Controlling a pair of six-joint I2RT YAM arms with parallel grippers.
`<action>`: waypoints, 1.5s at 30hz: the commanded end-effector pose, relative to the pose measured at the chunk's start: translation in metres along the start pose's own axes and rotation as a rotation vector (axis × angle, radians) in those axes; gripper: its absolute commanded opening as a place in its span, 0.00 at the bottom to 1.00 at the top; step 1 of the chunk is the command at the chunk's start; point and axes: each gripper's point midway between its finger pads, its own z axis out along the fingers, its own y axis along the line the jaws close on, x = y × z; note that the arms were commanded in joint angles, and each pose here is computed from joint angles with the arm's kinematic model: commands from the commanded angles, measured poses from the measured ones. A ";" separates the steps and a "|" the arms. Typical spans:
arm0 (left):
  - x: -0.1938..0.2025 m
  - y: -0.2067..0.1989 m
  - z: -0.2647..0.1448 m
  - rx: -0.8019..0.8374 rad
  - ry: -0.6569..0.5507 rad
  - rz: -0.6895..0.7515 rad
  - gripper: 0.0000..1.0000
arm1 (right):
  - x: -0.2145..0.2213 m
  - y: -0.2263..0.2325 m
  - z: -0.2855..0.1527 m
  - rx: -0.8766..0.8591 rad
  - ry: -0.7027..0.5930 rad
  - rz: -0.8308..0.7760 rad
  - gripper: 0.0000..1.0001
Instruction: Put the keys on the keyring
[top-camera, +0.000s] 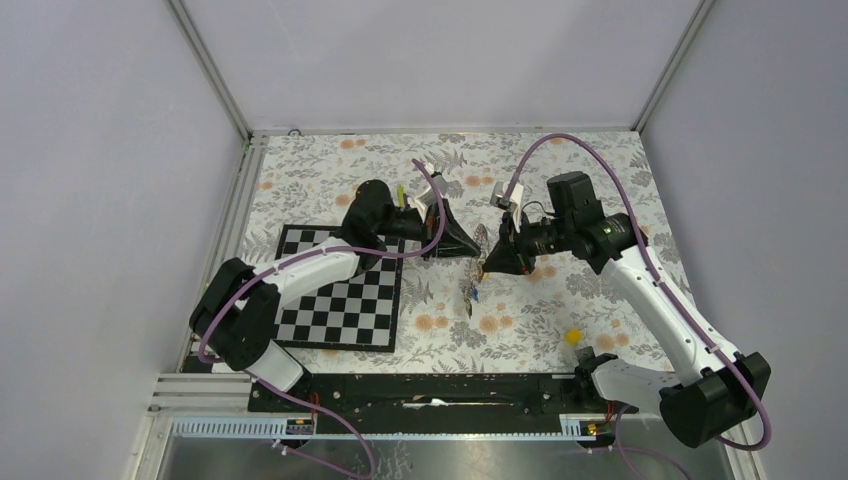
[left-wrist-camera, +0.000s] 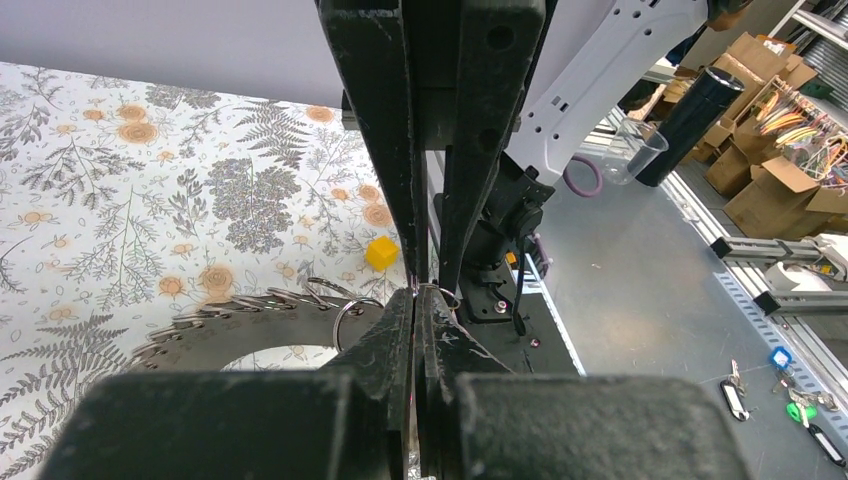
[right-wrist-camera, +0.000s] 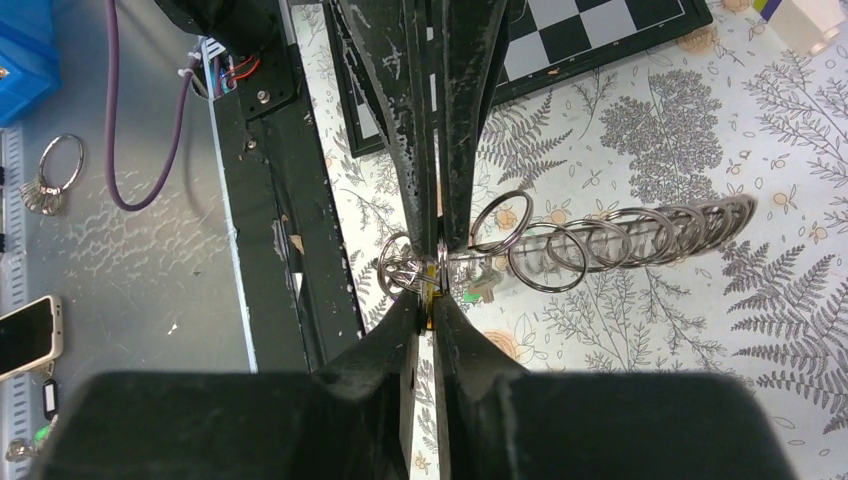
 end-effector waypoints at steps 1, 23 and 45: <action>-0.028 -0.004 0.000 -0.013 -0.085 0.091 0.00 | -0.004 0.001 0.002 -0.024 -0.026 -0.007 0.13; -0.039 -0.012 0.000 0.018 -0.182 0.049 0.00 | 0.007 -0.008 0.013 -0.031 -0.016 0.051 0.13; -0.023 -0.013 -0.003 0.042 -0.136 0.055 0.00 | -0.030 0.005 -0.026 0.078 -0.085 -0.169 0.39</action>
